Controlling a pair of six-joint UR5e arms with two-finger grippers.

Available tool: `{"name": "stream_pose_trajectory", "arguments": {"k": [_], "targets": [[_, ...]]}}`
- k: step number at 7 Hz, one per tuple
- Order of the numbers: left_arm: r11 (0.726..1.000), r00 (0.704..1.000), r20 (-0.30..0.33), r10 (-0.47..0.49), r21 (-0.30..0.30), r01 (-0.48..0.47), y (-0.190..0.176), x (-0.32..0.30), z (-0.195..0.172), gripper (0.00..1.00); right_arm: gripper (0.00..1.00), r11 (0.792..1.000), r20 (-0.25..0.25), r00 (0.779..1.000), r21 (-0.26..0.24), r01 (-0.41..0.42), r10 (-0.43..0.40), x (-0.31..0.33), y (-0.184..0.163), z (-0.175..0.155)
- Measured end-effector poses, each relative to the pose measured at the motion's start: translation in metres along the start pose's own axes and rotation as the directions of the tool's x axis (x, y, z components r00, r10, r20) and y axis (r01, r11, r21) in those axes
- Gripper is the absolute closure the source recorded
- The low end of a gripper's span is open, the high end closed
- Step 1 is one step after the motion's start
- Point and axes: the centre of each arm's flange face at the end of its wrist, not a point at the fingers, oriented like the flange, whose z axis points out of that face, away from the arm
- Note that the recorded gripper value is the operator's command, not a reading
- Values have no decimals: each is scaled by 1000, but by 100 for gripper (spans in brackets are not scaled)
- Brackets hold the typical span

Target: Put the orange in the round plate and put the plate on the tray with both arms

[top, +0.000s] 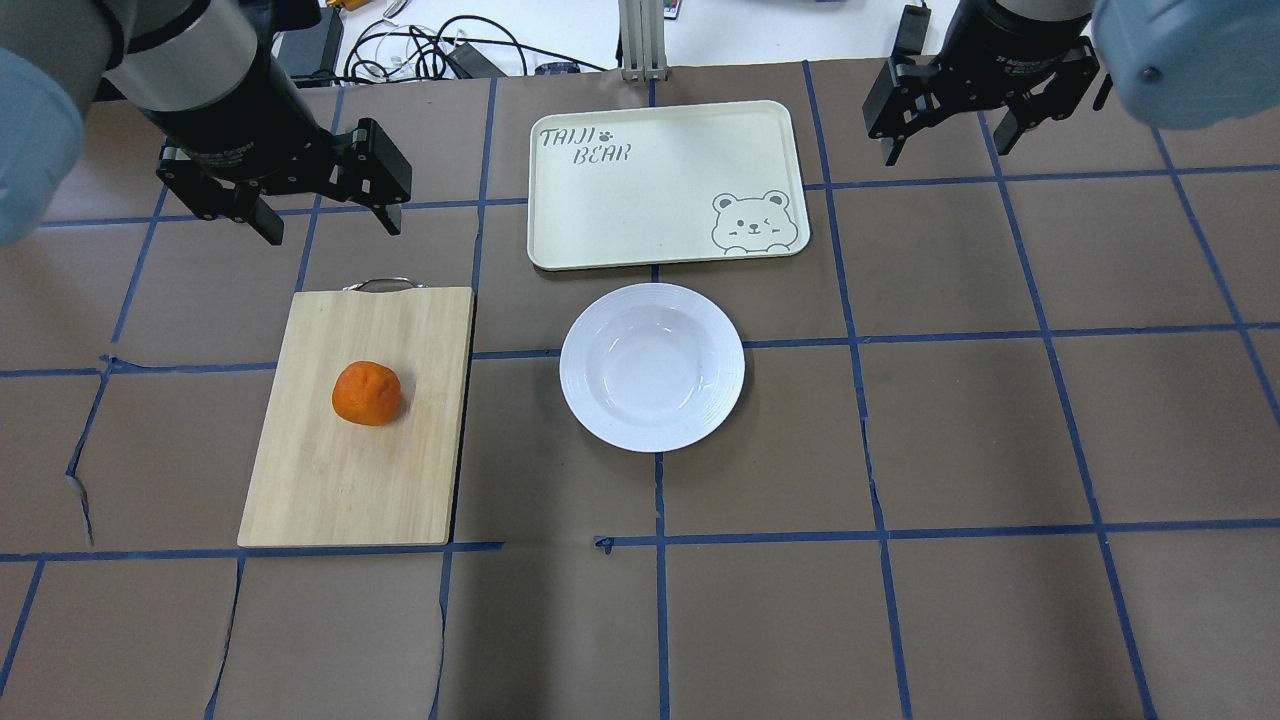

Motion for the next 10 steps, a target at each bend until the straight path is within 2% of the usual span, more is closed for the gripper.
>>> {"name": "stream_pose_trajectory", "arguments": {"k": [10], "targets": [[1000,1000,1,7,6,-7,1,-2,-3,0,0,1000,-6,1000,1,7,-7,-4,0,-4]]}}
